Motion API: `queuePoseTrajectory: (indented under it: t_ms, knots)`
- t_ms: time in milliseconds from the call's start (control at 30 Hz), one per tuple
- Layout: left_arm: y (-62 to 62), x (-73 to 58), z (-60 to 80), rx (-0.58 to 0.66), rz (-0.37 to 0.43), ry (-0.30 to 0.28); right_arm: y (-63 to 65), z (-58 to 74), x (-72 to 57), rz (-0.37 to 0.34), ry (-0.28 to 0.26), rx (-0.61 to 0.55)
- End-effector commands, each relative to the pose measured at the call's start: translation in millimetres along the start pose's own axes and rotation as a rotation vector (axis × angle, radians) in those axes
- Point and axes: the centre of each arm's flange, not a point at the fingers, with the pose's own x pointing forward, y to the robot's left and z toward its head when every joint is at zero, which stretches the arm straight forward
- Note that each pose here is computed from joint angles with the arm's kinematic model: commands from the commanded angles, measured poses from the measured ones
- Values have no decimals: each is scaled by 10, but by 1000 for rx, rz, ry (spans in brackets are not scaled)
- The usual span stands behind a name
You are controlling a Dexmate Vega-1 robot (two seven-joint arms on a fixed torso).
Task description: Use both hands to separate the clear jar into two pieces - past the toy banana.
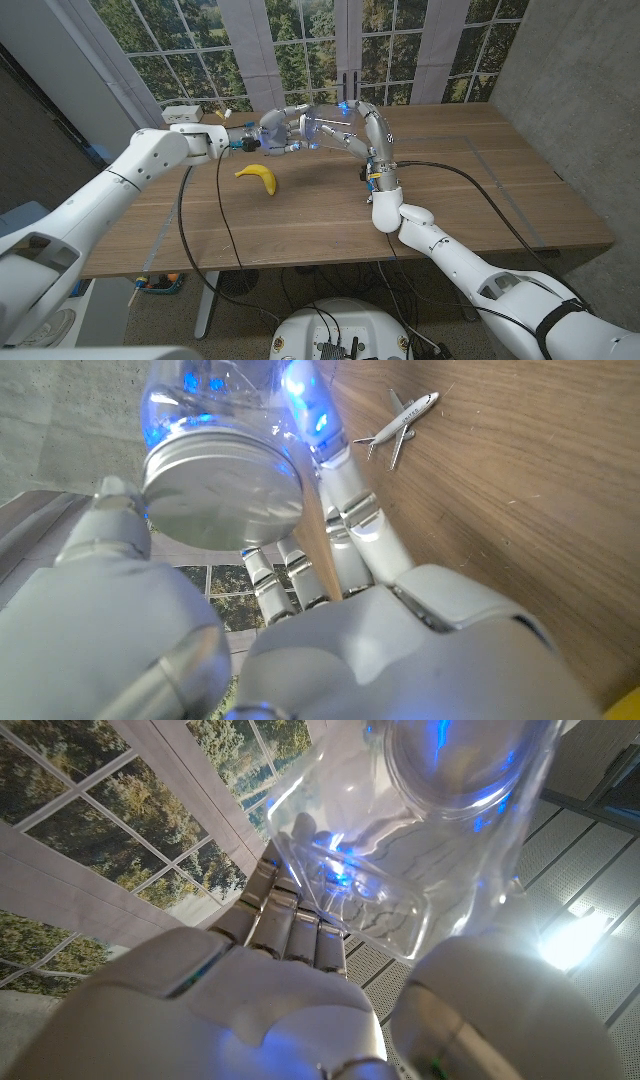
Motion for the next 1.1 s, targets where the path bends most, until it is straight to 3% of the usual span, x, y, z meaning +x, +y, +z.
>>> queuePoseTrajectory:
  t_ms: [33,300,467,567,633,933,1100]
  knots:
    - [-60,-7,-97,-96,-69,79,-79,-7,40,-35,2,-17]
    - [-46,-3,-74,-64,-57,61,-83,-25,29,-36,5,-20]
    - [-40,6,-73,-73,-70,-24,-85,-26,20,-33,5,-25]
    - [-29,43,-121,-136,-117,-115,-88,-23,17,-35,7,-26]
    - [-16,50,-159,-167,-105,-175,-90,-21,14,-36,8,-29]
    - [14,6,-262,-248,-68,-290,-85,-10,25,-32,7,-35]
    - [25,-3,-297,-267,-60,-321,-81,-9,32,-35,11,-34]
